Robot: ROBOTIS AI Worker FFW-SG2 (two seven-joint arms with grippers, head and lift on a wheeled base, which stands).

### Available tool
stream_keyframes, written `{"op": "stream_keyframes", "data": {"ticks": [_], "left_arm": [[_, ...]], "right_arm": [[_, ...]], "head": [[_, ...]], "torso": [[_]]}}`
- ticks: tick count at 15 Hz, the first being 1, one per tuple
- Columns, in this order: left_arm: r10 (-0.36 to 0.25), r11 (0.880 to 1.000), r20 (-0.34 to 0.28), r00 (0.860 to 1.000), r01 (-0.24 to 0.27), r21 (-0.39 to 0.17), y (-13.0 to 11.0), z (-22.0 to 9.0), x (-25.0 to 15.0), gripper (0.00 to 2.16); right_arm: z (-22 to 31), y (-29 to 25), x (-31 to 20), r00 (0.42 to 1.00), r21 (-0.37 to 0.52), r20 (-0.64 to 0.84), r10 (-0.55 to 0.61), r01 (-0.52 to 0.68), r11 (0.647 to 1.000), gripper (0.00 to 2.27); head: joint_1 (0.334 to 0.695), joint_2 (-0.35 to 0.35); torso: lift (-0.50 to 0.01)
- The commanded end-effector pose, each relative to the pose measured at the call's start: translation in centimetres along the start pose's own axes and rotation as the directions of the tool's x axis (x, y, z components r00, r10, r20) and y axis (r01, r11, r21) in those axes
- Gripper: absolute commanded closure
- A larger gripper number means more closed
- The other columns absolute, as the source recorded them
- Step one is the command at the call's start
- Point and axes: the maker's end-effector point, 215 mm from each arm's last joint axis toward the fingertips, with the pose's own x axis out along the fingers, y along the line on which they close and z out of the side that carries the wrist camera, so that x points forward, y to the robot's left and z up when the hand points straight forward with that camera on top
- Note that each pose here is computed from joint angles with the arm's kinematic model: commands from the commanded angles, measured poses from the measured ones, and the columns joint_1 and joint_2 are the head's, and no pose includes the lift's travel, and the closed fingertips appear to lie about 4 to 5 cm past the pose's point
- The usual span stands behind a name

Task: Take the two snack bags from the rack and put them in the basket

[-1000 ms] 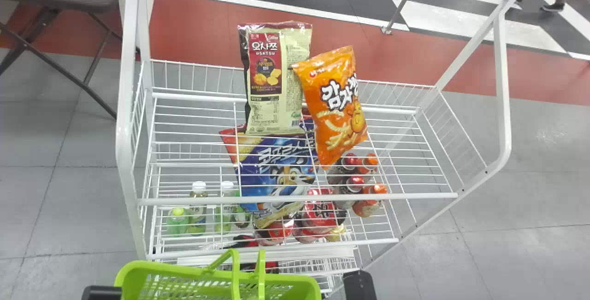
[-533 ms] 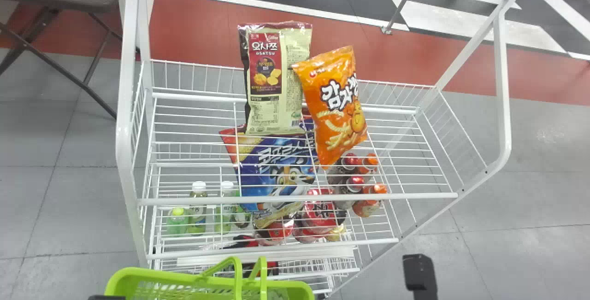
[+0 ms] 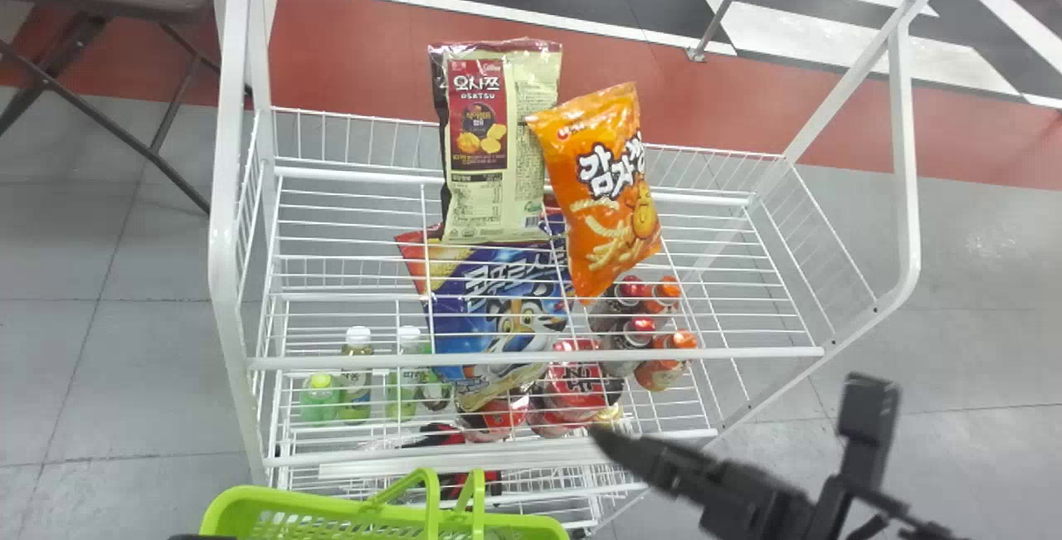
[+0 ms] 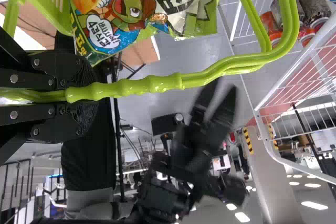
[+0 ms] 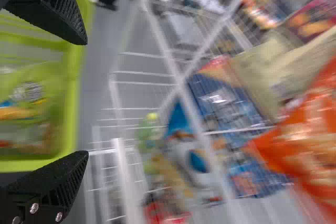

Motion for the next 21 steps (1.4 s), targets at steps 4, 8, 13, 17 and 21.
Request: {"op": "stream_keyframes", "data": {"ticks": [4, 8, 13, 17, 21], "left_arm": [[0.002, 1.0, -0.004, 1.0, -0.002, -0.002, 0.5, 0.3, 0.4, 1.65], [-0.005, 1.0, -0.004, 1.0, 0.005, -0.014, 0.9, 0.3, 0.6, 1.65], [-0.011, 1.0, 0.009, 1.0, 0.011, -0.028, 1.4, 0.5, 0.2, 1.65], [-0.016, 1.0, 0.014, 1.0, 0.016, -0.025, 1.4, 0.6, 0.3, 1.65], [-0.012, 1.0, 0.015, 1.0, 0.012, -0.02, 1.4, 0.8, 0.4, 1.65]], "right_arm": [[10.4, 0.9, -2.8, 0.91, -0.318, 0.413, -0.036, 0.181, 0.931, 0.06], [7.5, 2.0, -1.7, 0.902, -0.391, 0.412, -0.132, 0.306, 0.868, 0.06], [7.6, 5.3, -2.1, 0.872, -0.461, 0.483, -0.081, 0.332, 0.823, 0.07], [9.0, 6.0, -3.3, 0.803, -0.482, 0.596, -0.009, 0.367, 0.796, 0.07], [8.3, 5.0, -2.8, 0.825, -0.462, 0.564, -0.041, 0.356, 0.812, 0.07]], "head": [[0.695, -0.35], [0.695, -0.35], [0.695, -0.35], [0.695, -0.35], [0.695, -0.35]], "torso": [[-0.01], [-0.01], [-0.01], [-0.01], [-0.01]]}}
